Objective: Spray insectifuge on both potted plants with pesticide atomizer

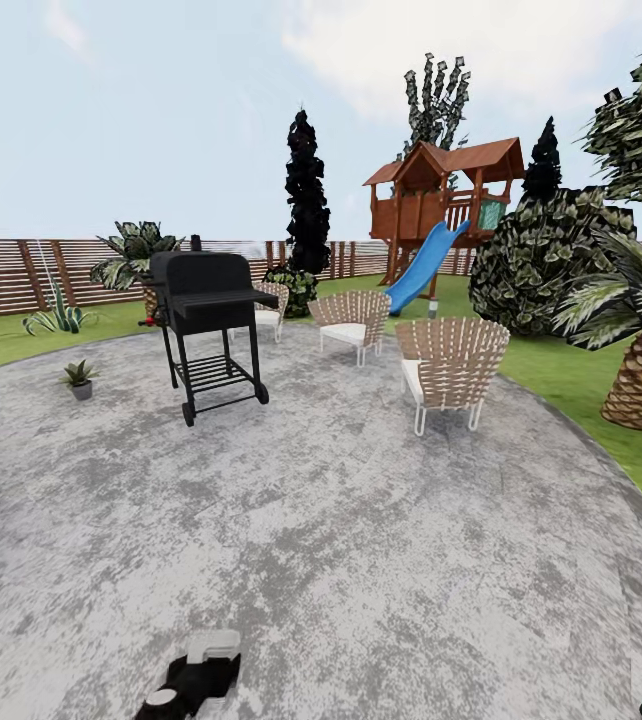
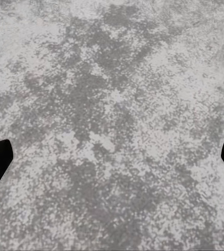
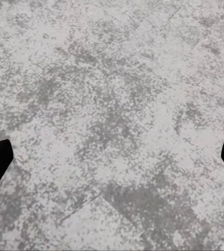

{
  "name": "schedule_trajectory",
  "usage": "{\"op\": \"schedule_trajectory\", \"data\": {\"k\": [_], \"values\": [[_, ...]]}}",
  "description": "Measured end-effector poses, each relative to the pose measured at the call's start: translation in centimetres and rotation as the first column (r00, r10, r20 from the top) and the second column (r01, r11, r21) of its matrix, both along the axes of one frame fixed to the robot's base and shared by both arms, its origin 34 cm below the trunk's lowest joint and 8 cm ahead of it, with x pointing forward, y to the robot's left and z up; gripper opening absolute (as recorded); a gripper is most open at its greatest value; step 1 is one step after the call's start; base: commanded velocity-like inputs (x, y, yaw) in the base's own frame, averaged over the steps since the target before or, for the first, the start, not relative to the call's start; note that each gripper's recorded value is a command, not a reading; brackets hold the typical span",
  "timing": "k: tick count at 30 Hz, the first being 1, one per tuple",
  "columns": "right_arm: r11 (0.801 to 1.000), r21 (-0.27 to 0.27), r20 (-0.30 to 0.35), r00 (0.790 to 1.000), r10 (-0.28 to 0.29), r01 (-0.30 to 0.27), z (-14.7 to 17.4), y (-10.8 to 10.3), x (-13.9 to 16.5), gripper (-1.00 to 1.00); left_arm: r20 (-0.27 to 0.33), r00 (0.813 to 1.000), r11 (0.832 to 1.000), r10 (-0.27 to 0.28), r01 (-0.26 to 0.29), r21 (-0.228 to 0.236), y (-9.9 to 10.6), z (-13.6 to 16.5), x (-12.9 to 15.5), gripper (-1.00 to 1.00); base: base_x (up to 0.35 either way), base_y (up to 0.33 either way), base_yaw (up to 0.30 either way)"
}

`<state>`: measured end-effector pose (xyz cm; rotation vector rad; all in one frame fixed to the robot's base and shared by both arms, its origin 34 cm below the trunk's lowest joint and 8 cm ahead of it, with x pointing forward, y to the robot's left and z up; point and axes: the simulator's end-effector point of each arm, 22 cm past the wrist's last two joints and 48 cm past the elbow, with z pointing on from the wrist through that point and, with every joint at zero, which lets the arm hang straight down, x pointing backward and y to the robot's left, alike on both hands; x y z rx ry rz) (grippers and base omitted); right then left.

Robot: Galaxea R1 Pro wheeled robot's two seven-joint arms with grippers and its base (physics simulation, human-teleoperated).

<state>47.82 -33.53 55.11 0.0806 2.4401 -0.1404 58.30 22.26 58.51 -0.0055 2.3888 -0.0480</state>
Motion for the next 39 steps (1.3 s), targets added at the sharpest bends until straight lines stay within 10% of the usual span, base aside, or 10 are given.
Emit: {"op": "schedule_trajectory", "data": {"k": [14,39], "values": [[0.997,0.061,0.300,0.952,-0.053,0.036,9.8,0.6,9.0,1.00,0.206,0.977,0.998,0.048,-0.040,-0.043,0.2,7.2,7.0,1.00,0.000,0.000,0.000],[0.994,0.101,0.298,0.952,-0.073,0.045,9.4,1.9,8.2,1.00,0.250,0.963,0.994,0.102,-0.090,-0.058,2.5,8.6,7.4,1.00,0.000,0.000,-0.158]]}}
